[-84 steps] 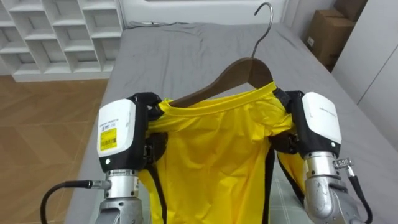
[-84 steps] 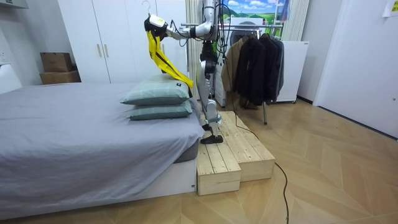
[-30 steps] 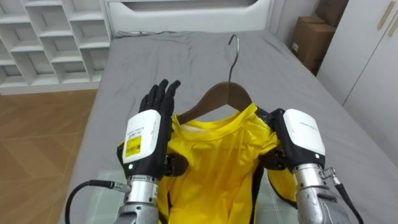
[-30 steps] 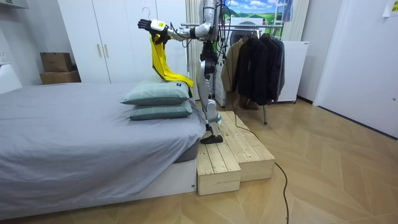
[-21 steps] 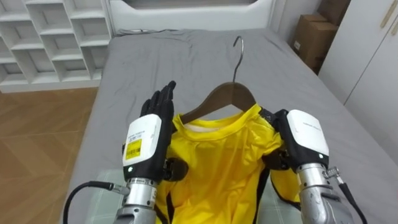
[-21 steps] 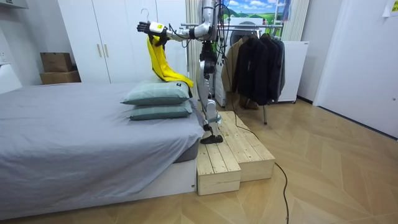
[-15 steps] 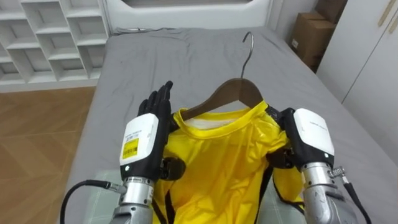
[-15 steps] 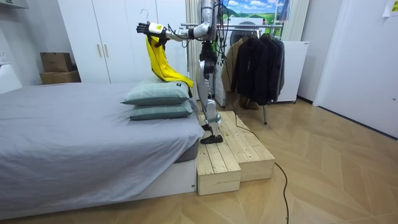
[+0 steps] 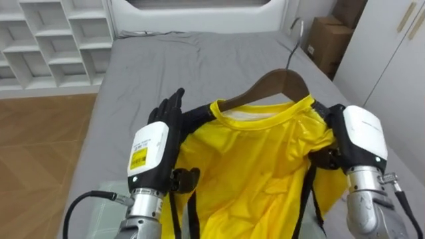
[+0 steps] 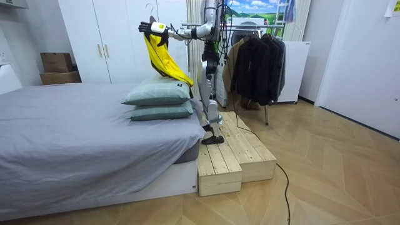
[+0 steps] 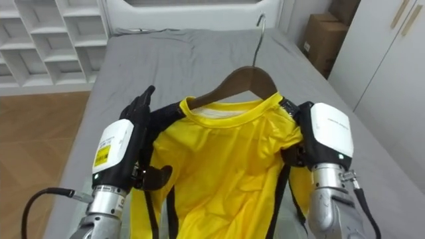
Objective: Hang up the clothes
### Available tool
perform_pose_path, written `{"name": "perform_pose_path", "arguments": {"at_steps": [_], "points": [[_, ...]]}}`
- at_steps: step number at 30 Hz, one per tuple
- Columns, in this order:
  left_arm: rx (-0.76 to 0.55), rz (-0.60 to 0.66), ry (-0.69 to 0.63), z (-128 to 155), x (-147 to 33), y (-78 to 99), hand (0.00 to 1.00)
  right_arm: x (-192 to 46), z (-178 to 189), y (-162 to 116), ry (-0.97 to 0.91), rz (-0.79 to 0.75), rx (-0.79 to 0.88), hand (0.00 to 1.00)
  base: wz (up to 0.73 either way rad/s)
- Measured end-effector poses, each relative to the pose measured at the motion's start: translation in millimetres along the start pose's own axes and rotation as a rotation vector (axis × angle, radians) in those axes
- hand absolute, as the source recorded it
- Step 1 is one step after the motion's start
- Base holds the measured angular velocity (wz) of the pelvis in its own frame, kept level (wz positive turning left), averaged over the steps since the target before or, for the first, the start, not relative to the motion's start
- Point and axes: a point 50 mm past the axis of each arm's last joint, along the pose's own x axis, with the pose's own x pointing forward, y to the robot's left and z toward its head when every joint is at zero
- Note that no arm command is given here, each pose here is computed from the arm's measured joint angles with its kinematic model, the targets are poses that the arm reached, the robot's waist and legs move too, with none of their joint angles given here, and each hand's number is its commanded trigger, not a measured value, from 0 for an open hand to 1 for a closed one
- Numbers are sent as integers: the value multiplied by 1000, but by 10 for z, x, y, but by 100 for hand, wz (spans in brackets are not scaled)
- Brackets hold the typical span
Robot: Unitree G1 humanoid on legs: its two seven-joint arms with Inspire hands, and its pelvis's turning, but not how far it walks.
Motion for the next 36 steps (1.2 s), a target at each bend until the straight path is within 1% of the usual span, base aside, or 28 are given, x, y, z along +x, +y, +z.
{"name": "perform_pose_path", "arguments": {"at_steps": [5, 7, 8, 11, 14, 15, 18, 22, 25, 26, 27, 28, 31, 33, 36], "points": [[-5, 44, 17, -30, 28, 74, 0, 16, -72, -60, 27, -38, -7, 100, 0], [-6, 78, 21, -47, 46, 140, 0, 17, -85, -73, 31, -54, -7, 100, 0], [-30, 103, 20, -37, 57, 189, 0, 18, -89, -81, 32, -62, -7, 100, 0], [-66, 162, -17, 10, 88, 333, 0, 13, -105, -102, 29, -79, 4, 100, 0], [-93, 203, -23, 2, 87, 454, 0, -21, -157, -115, 39, -83, 19, 100, 0], [-99, 207, -20, -8, 85, 468, 0, -33, -168, -110, 43, -81, 22, 100, 0], [-103, 226, 16, -106, 36, 520, 0, -89, -233, -103, 64, -74, 26, 100, 0], [-121, 256, 49, -186, 25, 596, 0, -147, -328, -135, 96, -84, 21, 100, 0], [-112, 306, 76, -269, 28, 714, 0, -123, -383, -229, 102, -113, 0, 100, 0], [-106, 330, 90, -316, 17, 772, 0, -106, -410, -293, 96, -130, -21, 100, 0], [-101, 354, 116, -393, -30, 838, 0, -100, -427, -371, 86, -152, -46, 100, 0], [-96, 367, 133, -436, -56, 871, 0, -102, -438, -411, 81, -170, -58, 100, 0], [-136, 462, 225, -636, -161, 1059, 0, -109, -470, -538, 84, -241, -78, 100, 1], [-191, 544, 282, -754, -229, 1193, 0, -147, -471, -581, 74, -264, -98, 100, 0], [-263, 640, 336, -868, -309, 1328, 0, -233, -491, -594, 73, -262, -100, 100, 8]]}}
